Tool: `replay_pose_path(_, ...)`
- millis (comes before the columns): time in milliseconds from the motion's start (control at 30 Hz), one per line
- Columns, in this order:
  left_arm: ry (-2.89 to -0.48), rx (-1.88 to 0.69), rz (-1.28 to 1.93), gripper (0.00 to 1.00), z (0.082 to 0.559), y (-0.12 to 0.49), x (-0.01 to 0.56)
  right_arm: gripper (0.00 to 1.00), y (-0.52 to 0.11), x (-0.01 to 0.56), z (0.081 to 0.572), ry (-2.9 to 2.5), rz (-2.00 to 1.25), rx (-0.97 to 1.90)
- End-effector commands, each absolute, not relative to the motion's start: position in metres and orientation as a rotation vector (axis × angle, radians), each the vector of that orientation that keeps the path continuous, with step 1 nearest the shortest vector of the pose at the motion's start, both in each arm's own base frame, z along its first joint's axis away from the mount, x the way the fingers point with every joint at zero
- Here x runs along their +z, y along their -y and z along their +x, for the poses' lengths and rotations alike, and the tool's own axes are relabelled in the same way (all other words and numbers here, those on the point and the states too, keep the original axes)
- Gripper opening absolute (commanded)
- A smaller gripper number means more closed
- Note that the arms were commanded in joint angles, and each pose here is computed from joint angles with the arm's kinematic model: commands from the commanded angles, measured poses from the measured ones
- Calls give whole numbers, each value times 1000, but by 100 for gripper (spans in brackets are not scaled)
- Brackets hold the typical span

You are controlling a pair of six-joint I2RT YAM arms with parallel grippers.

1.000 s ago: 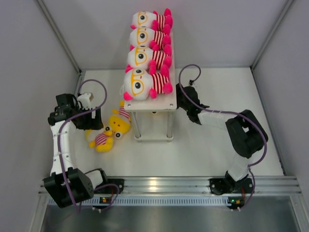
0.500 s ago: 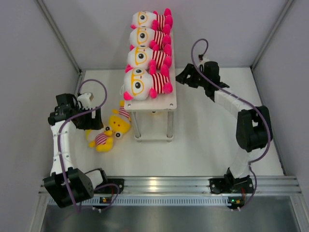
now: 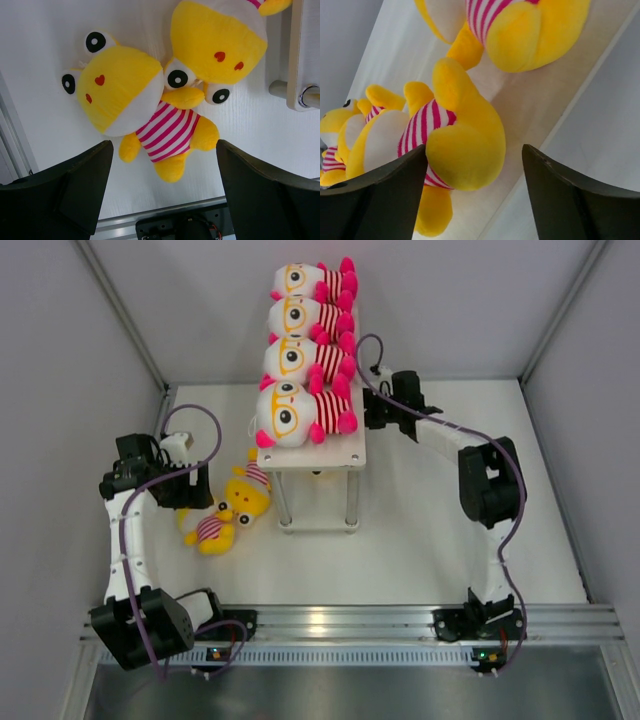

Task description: Place and organize the stuffed toys onto the shelf

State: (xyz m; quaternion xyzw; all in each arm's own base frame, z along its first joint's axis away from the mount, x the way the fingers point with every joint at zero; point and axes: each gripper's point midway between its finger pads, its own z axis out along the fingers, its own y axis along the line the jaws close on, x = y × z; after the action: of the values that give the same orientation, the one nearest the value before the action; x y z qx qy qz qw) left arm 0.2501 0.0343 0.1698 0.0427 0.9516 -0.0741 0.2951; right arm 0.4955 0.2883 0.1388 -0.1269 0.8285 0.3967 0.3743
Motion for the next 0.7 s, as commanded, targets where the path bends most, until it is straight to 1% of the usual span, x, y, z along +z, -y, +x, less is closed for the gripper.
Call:
replay_pose_path(0, -2498, -169, 142, 90, 256, -37, 174, 73, -313, 159, 497, -2025, -433, 1013)
replay_pose_path(67, -2502, -170, 143, 90, 255, -37, 172, 62, -315, 152, 494, -2033, -419, 1022)
replay_pose_path(100, -2504, -172, 141, 90, 255, -37, 172, 42, -315, 152, 493, -2030, -413, 1021)
replay_pose_path(167, -2500, -174, 146, 90, 255, -36, 172, 23, -311, 145, 488, -2047, -374, 1003)
replay_pose_path(200, -2499, -176, 145, 90, 255, -36, 173, 5, -310, 162, 489, -1990, -365, 996)
replay_pose_path(233, -2497, -176, 150, 90, 255, -36, 173, 0, -305, 151, 481, -2011, -321, 998)
replay_pose_path(267, -2498, -178, 148, 90, 255, -35, 173, 0, -302, 154, 481, -1994, -282, 976)
replay_pose_path(300, -2500, -178, 143, 90, 255, -36, 172, 0, -299, 177, 482, -1918, -257, 974)
replay_pose_path(333, -2497, -177, 148, 90, 255, -35, 173, 0, -291, 165, 477, -1943, -168, 964)
replay_pose_path(367, -2496, -177, 148, 90, 255, -36, 173, 0, -287, 167, 476, -1931, -117, 960)
replay_pose_path(467, -2494, -176, 147, 90, 256, -36, 174, 0, -274, 187, 470, -1836, 51, 961)
replay_pose_path(500, -2496, -174, 146, 90, 255, -36, 174, 0, -271, 183, 467, -1842, 121, 977)
replay_pose_path(667, -2498, -178, 147, 90, 255, -36, 173, 0, -265, 198, 476, -1737, 340, 968)
